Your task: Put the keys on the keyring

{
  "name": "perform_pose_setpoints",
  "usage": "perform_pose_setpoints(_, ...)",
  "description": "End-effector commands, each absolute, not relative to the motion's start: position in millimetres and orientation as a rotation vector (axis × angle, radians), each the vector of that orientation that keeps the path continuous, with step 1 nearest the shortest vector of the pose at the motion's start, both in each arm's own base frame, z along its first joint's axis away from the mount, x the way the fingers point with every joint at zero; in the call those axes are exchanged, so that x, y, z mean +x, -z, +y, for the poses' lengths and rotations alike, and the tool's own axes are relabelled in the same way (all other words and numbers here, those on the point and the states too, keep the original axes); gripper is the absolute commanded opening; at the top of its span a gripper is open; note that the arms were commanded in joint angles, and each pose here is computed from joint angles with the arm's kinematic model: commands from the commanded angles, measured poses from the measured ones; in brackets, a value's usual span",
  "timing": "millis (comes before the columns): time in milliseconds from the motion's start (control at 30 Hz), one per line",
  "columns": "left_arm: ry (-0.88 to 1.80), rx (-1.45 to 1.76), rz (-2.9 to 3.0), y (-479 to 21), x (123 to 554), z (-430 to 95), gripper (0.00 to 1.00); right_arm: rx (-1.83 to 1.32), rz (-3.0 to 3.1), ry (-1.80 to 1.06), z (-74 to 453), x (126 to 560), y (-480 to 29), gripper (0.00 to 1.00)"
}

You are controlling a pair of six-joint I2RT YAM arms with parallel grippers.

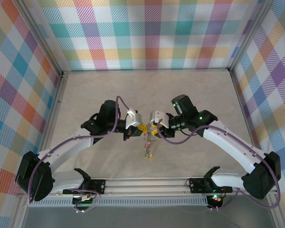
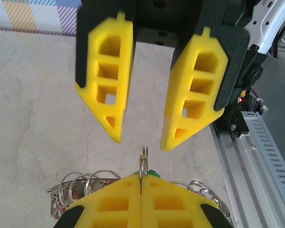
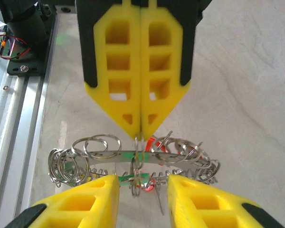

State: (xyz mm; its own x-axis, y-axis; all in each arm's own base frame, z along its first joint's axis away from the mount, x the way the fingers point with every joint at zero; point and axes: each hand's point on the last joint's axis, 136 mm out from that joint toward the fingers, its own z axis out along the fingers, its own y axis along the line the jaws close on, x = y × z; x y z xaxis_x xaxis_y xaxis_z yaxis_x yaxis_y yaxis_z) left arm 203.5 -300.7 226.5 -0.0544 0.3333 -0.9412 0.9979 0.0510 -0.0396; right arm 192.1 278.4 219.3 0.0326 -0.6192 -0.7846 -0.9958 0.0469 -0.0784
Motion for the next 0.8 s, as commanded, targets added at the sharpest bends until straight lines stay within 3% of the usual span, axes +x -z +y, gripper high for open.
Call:
perform_pose_setpoints(0, 1.060, 1.393, 1.398, -251, 197, -304, 0.00, -1.618, 1.611, -0.786, 280, 183, -230, 0.31)
perform_pose_setpoints(433, 1.102, 1.349, 1.357, -264, 198, -307, 0.00, -1.610, 1.611, -0.847, 290, 186, -223, 0.18)
perform_pose_setpoints(767, 1.129, 1.290, 1.363, -264, 205, -311, 0.00, -1.574, 1.565, -0.925, 302, 188, -233, 0.17)
